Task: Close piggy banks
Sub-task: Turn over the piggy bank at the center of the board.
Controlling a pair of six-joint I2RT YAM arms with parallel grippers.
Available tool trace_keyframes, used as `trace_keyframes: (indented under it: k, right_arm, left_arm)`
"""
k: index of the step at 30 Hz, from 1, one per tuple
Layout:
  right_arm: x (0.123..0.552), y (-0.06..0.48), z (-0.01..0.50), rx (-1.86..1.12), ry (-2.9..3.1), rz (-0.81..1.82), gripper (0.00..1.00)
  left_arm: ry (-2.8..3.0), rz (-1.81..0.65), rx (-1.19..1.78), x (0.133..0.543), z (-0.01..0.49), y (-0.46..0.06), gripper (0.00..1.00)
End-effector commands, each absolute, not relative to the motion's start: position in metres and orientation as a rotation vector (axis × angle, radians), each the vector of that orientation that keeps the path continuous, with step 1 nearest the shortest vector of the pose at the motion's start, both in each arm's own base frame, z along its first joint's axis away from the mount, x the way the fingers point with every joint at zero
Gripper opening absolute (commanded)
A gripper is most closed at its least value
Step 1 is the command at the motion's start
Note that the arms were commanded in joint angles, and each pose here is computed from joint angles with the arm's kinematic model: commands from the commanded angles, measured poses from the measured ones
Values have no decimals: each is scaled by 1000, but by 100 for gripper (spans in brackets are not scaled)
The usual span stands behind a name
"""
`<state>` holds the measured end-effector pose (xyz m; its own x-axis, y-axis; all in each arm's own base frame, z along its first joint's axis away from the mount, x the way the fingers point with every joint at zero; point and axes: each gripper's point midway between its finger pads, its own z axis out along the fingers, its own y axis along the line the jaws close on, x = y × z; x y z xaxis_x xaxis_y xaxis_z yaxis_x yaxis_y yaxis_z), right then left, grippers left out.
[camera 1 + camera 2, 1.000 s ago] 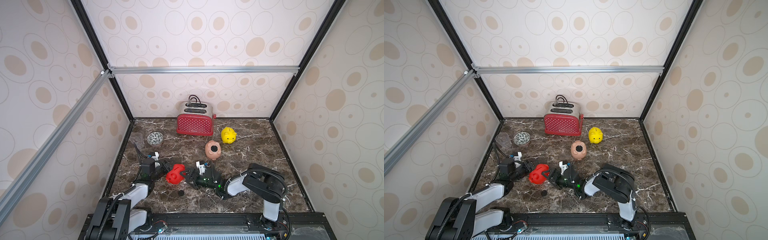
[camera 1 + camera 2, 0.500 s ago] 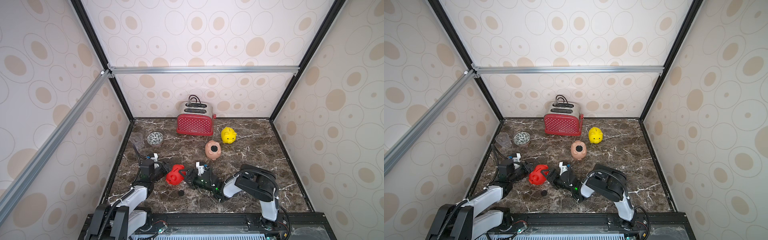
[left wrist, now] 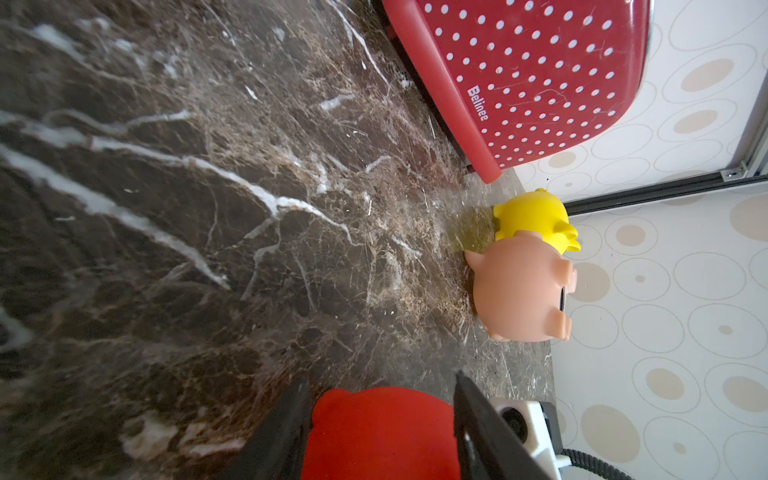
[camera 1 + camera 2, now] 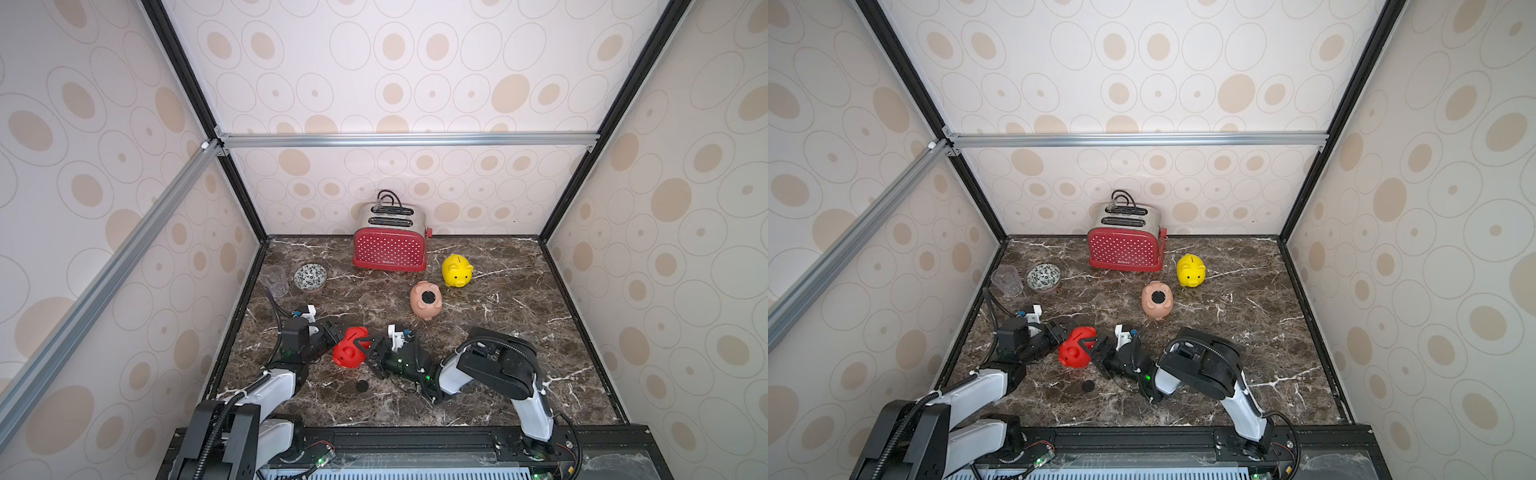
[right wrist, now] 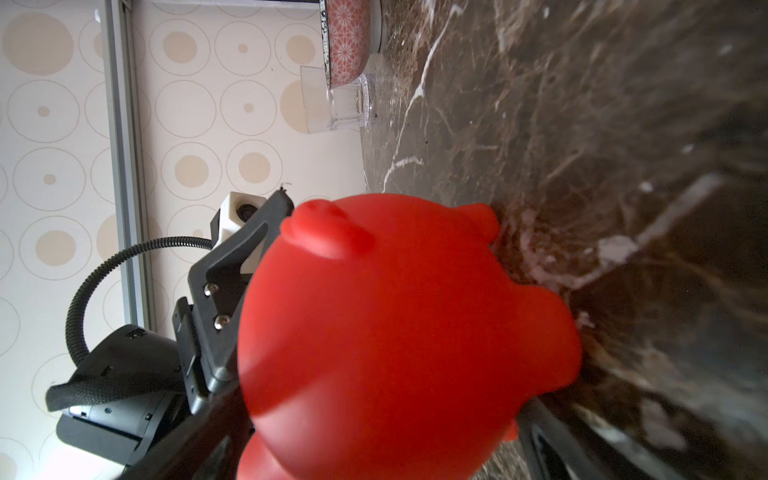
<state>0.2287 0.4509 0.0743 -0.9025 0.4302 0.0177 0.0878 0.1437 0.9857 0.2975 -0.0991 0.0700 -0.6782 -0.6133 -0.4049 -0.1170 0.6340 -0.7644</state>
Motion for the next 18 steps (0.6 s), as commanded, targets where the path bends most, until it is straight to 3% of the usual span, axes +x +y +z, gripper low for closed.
trace_keyframes:
  k: [1, 18]
  right_arm:
    - [234, 455, 77, 536, 2111, 1846, 100]
    - [250, 455, 77, 520, 2003, 1831, 100]
  left_arm:
    - [2434, -880, -701, 253, 9, -95, 55]
    - [2463, -889, -695, 254, 1, -97, 54]
